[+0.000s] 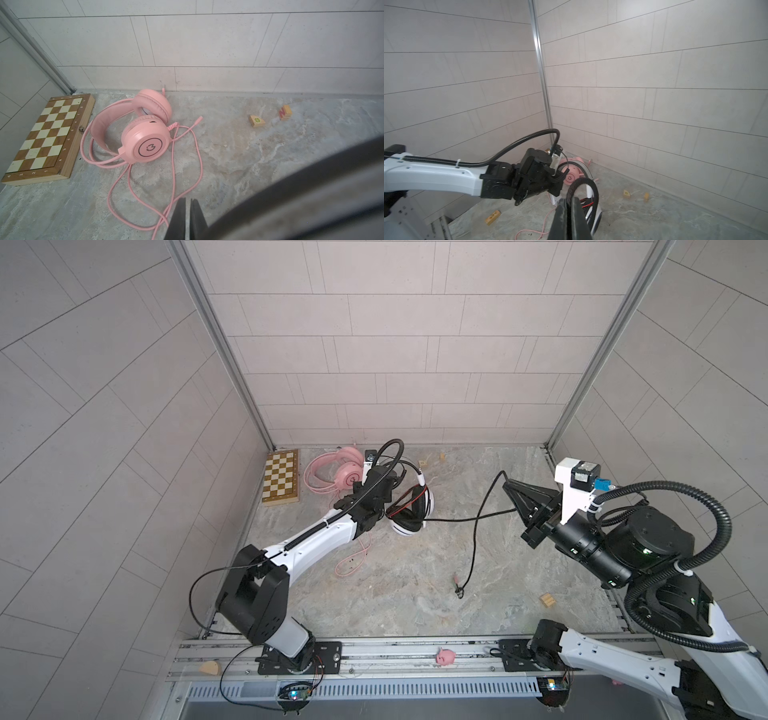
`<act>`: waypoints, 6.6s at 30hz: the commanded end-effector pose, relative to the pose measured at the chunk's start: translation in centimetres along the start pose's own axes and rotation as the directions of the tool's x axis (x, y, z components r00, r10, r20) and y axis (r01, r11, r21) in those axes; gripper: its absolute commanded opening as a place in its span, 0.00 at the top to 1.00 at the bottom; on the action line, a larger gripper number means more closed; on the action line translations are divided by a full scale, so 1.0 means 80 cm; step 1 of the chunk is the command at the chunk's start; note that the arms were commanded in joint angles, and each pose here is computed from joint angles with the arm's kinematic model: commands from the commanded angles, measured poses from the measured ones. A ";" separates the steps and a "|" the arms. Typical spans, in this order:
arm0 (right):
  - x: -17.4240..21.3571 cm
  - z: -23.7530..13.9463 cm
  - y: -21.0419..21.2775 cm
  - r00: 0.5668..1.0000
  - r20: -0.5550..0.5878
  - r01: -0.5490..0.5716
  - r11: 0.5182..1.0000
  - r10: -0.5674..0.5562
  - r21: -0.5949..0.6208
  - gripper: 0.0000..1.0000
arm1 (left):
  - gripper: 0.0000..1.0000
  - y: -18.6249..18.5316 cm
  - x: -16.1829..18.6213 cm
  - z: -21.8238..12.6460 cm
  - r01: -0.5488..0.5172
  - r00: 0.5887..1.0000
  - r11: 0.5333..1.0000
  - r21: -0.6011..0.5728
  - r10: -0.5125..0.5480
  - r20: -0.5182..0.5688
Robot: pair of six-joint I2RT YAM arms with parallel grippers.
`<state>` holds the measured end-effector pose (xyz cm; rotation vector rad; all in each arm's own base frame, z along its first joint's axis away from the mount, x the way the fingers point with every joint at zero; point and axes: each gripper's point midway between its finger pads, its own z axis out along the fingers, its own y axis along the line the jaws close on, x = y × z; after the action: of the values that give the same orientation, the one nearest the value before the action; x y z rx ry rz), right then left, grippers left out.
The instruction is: Wrap the headphones
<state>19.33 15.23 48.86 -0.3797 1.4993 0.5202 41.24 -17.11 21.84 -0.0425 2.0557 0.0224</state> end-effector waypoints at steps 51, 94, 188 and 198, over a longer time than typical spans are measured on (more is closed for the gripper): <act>0.386 0.218 -0.199 0.799 -0.438 -0.286 0.901 0.412 0.325 1.00 | 1.00 -0.104 -0.105 -0.218 0.405 0.887 0.308 0.861 -0.361 -0.288; 0.421 0.200 -0.119 0.764 -0.458 -0.437 0.887 0.455 0.151 0.52 | 1.00 -0.115 -0.186 -0.232 0.303 0.931 0.466 0.831 -0.332 -0.153; 0.245 0.048 0.088 0.852 -0.479 0.165 0.976 -0.212 -0.139 0.90 | 1.00 0.006 -0.105 -0.031 0.388 0.906 0.910 0.150 -0.406 0.120; 0.134 0.042 0.055 0.914 -0.333 0.225 0.973 -0.232 -0.060 0.92 | 1.00 0.003 -0.055 -0.026 0.278 0.956 0.954 0.111 -0.286 0.061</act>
<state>19.20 23.12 37.89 -0.6584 1.7696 0.4038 41.54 -16.46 23.19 -0.2586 2.0559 -0.1874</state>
